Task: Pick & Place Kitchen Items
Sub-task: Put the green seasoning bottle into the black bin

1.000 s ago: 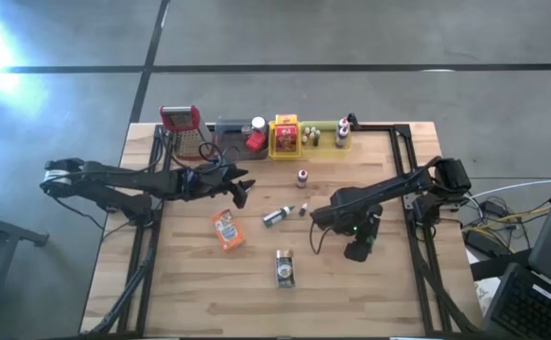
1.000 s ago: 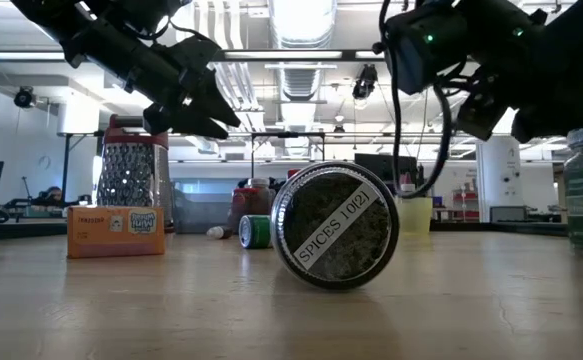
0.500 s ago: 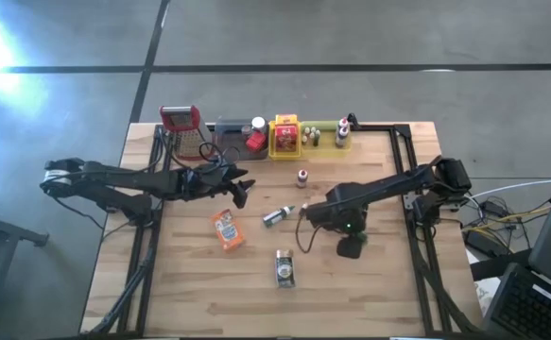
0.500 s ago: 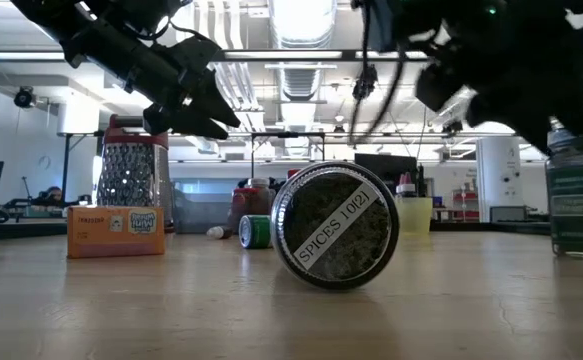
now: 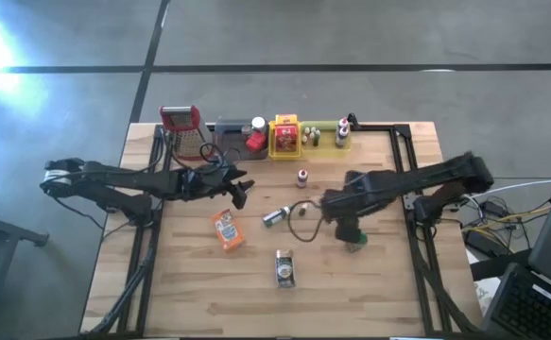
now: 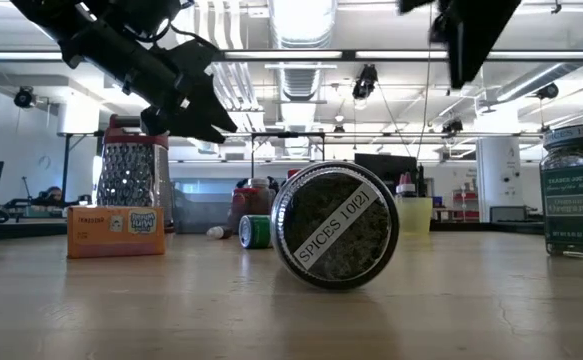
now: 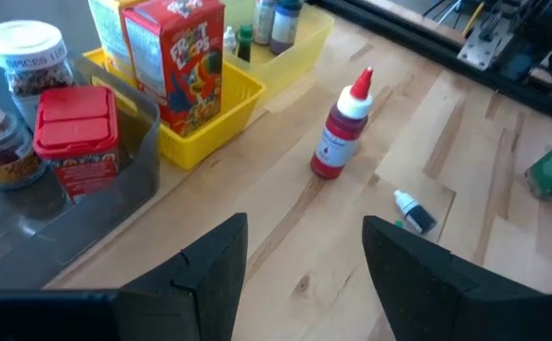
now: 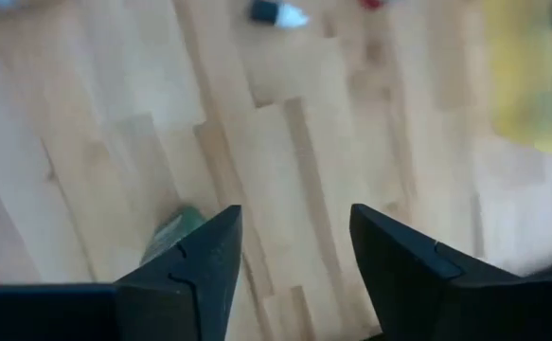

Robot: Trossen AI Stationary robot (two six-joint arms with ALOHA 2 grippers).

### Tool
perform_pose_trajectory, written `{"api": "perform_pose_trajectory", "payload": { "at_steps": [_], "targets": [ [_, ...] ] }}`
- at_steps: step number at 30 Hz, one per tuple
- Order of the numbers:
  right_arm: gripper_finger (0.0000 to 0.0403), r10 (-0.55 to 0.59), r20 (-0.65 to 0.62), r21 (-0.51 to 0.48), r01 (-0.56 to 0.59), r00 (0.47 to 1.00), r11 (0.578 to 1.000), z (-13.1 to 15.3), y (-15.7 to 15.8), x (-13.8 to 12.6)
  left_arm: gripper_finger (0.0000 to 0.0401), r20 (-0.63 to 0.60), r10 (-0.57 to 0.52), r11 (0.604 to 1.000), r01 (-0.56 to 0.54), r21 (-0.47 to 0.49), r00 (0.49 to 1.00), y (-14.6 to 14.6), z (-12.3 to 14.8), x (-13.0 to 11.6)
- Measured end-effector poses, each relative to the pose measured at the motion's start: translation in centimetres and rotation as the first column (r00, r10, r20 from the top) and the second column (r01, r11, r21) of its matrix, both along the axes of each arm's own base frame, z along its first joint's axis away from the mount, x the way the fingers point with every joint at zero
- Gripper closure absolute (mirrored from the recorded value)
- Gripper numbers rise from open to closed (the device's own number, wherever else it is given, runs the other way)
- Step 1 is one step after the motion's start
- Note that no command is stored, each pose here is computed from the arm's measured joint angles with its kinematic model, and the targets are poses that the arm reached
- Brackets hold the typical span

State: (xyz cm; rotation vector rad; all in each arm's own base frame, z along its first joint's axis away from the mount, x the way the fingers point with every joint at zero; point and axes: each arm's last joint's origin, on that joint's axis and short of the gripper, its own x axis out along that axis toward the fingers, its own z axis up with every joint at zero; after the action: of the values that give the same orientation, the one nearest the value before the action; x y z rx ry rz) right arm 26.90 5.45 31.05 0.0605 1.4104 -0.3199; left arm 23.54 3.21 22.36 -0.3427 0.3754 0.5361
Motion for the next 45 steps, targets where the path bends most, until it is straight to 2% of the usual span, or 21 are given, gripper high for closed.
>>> {"api": "perform_pose_trajectory", "payload": {
  "at_steps": [5, 8, 10, 12, 15, 18, 21, 24, 29, 35, 42, 45],
  "targets": [
    [0.0228, -0.09, 0.185, -0.031, 0.097, 0.979, 0.995, 2.0, 1.1, -4.7, 0.0185, -0.009, 0.007, 1.0, -0.007, -0.022, 1.0, 0.0, -0.2, -0.1],
    [0.0238, -0.103, 0.299, -0.017, 0.113, 0.949, 0.993, 2.1, 1.9, -7.3, 0.0185, 0.007, 0.006, 0.998, -0.005, -0.058, 1.0, -0.1, -0.2, 0.0],
    [0.0245, -0.116, 0.329, 0.01, 0.12, 0.937, 0.993, 1.8, 2.0, -8.7, 0.0185, 0.005, -0.004, 0.999, 0.004, -0.054, 1.0, -0.1, -0.1, 0.0],
    [0.0253, -0.112, 0.34, 0.021, 0.112, 0.934, 0.994, 1.5, 1.8, -9.8, 0.0185, 0.003, -0.007, 0.999, 0.007, -0.05, 1.0, -0.1, -0.1, 0.0],
    [0.0265, -0.243, 0.357, 0.115, 0.216, 0.902, 0.97, 0.3, 1.7, -10.5, 0.0185, 0.003, -0.004, 0.999, 0.004, -0.049, 1.0, -0.1, -0.1, 0.0],
    [0.0277, -0.255, 0.336, 0.19, 0.2, 0.907, 0.961, -1.7, 2.7, -10.8, 0.0185, 0.003, -0.004, 0.999, 0.004, -0.051, 1.0, -0.1, -0.1, 0.0],
    [0.0288, -0.252, 0.31, 0.209, 0.192, 0.917, 0.959, -3.8, 4.3, -11.6, 0.0185, -0.008, -0.016, 0.999, 0.015, -0.029, 1.0, -0.1, -0.2, 0.0],
    [0.0297, -0.29, 0.279, 0.218, 0.234, 0.916, 0.948, -5.3, 6.1, -12.4, 0.0185, -0.017, -0.025, 1.0, 0.025, -0.012, 1.0, -0.1, -0.2, 0.0],
    [0.0301, -0.373, 0.313, 0.219, 0.315, 0.874, 0.923, -7.0, 9.7, -14.0, 0.0185, -0.017, -0.025, 1.0, 0.024, -0.012, 1.0, -0.1, -0.2, 0.0],
    [0.0268, -0.464, 0.379, 0.172, 0.431, 0.801, 0.886, -10.1, 13.0, -14.8, 0.0185, -0.017, -0.024, 1.0, 0.024, -0.012, 1.0, -0.1, -0.2, 0.0],
    [0.0187, -0.558, 0.41, 0.132, 0.558, 0.722, 0.819, -13.8, 15.0, -14.5, 0.0185, -0.007, -0.024, 1.0, 0.024, -0.012, 1.0, -0.1, -0.1, 0.0],
    [0.0152, -0.564, 0.446, 0.125, 0.576, 0.695, 0.808, -15.5, 15.8, -14.5, 0.0185, -0.007, -0.023, 1.0, 0.023, -0.012, 1.0, -0.1, -0.1, 0.0]
  ]
}}
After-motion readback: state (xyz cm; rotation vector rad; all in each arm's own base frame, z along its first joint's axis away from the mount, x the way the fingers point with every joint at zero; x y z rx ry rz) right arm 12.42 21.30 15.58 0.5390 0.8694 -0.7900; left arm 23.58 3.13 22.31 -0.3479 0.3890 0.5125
